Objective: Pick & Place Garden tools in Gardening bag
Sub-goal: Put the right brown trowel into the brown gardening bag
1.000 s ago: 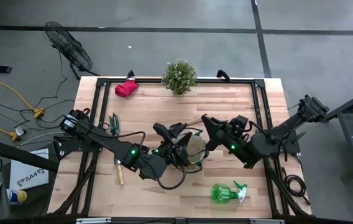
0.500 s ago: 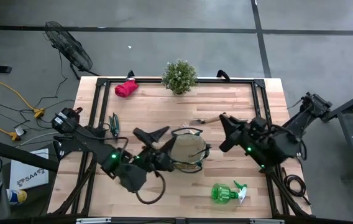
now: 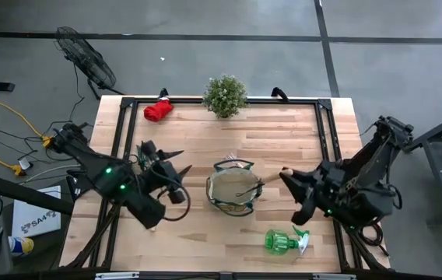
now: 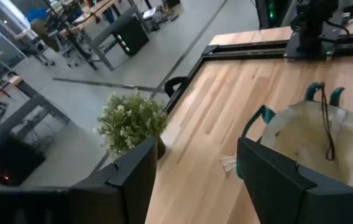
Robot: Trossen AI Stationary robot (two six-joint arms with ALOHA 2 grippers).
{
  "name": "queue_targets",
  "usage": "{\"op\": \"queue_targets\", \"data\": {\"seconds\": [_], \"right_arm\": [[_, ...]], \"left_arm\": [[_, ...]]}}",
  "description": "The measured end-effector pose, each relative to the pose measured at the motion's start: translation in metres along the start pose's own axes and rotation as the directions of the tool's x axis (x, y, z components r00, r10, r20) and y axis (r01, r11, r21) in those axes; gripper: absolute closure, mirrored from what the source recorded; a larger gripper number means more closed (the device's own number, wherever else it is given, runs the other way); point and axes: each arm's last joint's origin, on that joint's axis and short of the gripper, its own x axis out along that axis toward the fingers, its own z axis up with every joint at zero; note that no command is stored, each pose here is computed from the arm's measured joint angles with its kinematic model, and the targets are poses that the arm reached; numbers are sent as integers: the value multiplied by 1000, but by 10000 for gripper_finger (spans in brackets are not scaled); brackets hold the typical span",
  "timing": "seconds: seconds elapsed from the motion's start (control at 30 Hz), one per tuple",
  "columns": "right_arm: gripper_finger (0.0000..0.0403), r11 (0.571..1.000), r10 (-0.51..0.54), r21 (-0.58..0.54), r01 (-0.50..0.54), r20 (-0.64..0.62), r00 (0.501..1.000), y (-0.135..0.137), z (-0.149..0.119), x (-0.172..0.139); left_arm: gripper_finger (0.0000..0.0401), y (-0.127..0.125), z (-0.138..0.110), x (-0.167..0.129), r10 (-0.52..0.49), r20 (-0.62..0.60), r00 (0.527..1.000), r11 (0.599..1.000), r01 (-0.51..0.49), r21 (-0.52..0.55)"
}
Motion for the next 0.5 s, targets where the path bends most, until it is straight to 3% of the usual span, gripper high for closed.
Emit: {"op": "queue_targets", "data": {"seconds": [0.23, 0.5], "right_arm": [[345, 980, 181, -74, -186, -66, 981, 7, -24, 13], [345, 930, 366, 98, -353, -290, 884, 6, -63, 54]], "left_arm": [[185, 0, -5, -12, 16, 42, 999, 1000, -15, -26], [185, -1, -6, -13, -20, 11, 1000, 998, 20, -56]]}}
